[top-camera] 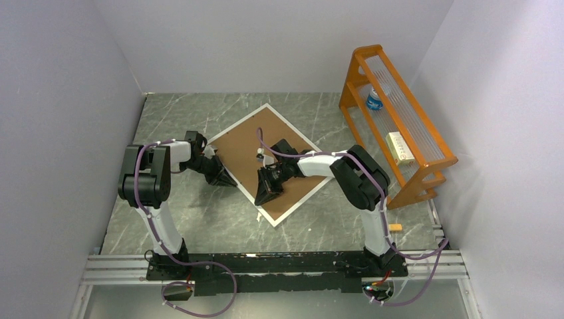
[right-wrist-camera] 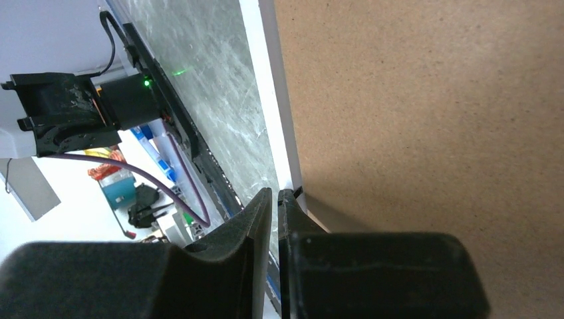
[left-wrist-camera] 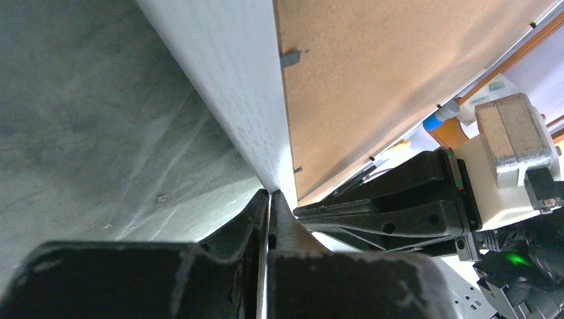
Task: Put the photo into the frame
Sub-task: Install the photo frame at the center of the board.
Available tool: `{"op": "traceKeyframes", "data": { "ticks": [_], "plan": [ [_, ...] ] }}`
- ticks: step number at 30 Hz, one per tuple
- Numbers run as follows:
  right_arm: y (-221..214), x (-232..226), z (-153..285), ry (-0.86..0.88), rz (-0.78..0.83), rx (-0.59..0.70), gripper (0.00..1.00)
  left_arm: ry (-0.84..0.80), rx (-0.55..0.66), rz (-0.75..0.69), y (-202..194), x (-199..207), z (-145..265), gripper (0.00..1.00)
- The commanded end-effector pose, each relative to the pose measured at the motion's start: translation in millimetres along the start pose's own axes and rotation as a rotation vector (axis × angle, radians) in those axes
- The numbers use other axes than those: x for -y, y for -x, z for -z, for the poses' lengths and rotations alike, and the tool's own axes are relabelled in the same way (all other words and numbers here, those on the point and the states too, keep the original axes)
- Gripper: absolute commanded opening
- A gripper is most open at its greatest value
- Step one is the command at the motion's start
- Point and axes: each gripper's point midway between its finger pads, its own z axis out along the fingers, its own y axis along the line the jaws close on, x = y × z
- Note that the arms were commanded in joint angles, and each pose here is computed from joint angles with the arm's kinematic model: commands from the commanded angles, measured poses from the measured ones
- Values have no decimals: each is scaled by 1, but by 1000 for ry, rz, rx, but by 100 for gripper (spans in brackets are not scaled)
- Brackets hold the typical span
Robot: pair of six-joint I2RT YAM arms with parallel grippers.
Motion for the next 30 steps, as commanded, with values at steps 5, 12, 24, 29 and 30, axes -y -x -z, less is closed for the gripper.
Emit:
{"op": "traceKeyframes", "data": {
  "ticks": [5,12,24,29,30],
  "plan": [
    [4,64,0,-186,-62,61,14,231,47,6,7,-56,-14,4],
    [11,92,-1,-254,-141,107,13,244,41,6,6,-58,-13,3],
    [8,148,21,-527,-123,128,9,276,38,9,6,-62,-11,3],
    [14,145,34,-589,-63,162,9,264,41,4,7,-59,-11,2],
    [17,139,39,-586,-43,180,9,255,44,-2,8,-57,-11,3]
  ]
}}
